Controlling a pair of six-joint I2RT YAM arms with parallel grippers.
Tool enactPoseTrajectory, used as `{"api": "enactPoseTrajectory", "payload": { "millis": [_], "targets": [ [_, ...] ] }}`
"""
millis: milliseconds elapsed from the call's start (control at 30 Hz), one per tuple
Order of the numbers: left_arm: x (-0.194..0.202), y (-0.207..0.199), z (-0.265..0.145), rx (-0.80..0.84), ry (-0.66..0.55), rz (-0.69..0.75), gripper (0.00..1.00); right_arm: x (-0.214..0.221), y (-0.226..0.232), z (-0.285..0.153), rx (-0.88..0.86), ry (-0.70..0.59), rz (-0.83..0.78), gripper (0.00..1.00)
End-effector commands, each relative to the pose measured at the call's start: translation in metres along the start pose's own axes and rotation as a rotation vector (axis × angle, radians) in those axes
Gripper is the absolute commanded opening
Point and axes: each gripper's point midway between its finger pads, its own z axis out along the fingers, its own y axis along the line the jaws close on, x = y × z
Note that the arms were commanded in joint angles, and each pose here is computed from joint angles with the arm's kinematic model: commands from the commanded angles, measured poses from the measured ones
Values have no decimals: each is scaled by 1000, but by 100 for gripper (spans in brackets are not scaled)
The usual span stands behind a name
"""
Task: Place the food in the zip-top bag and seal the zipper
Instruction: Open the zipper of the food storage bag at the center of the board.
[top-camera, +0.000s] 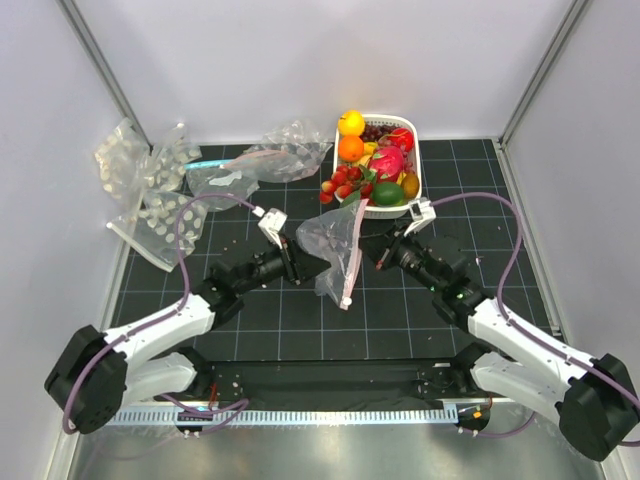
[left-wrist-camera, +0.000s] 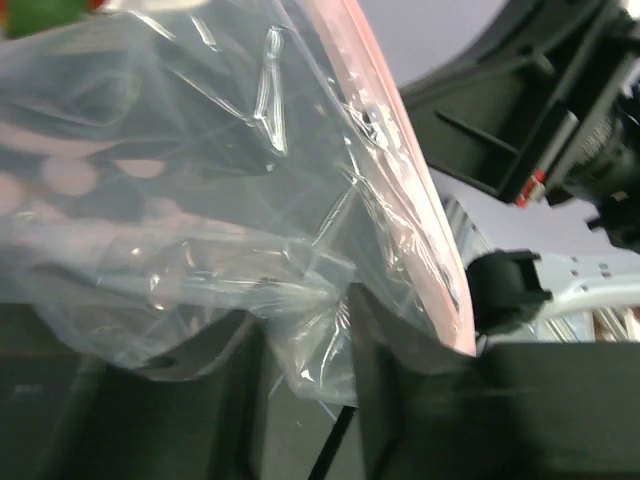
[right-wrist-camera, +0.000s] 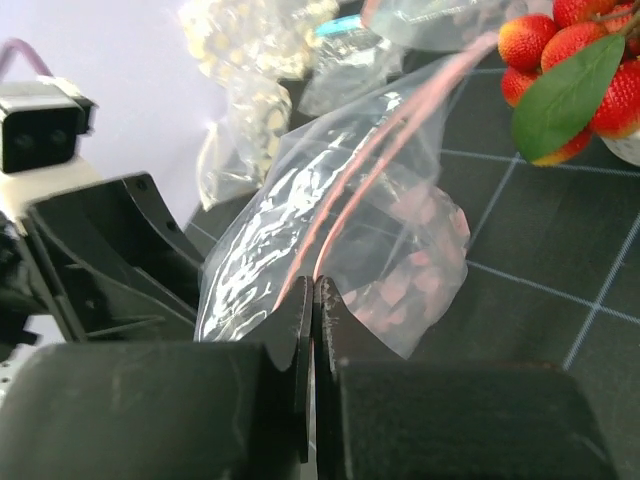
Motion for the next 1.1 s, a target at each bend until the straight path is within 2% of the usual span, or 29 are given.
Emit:
{"api": "enactPoseTrajectory", "payload": {
  "millis": [0, 100, 167, 367, 400, 433, 700, 867, 933, 1067],
  "targets": [
    [-29, 11, -8, -148, -88, 60, 41, -11, 3, 8, 66, -2, -84, 1],
    [-35, 19, -19, -225, -120, 71, 50, -5, 0, 13, 121, 13, -126, 1],
    [-41, 19, -26, -257, -146, 84, 52, 3, -1, 14, 168, 33, -184, 1],
    [-50, 17, -33, -361, -186, 157, 52, 7, 11, 14, 246, 23, -313, 1],
    [-46, 22, -36, -402, -170, 167, 52, 9, 17, 14, 244, 24, -328, 1],
    [-53, 30, -42, -480, -205, 180, 51, 10, 16, 13, 259, 28, -349, 1],
    [-63, 53, -77, -713, -284, 179, 54, 4, 5, 9, 359, -4, -377, 1],
    [-72, 56, -95, -749, -362, 160, 63, 1, 4, 6, 370, -23, -372, 1],
    [-73, 53, -97, -735, -362, 165, 64, 1, 3, 6, 368, -23, -372, 1],
    [-68, 26, -72, -543, -316, 211, 61, 11, 15, 12, 298, 19, -382, 1]
  ]
}}
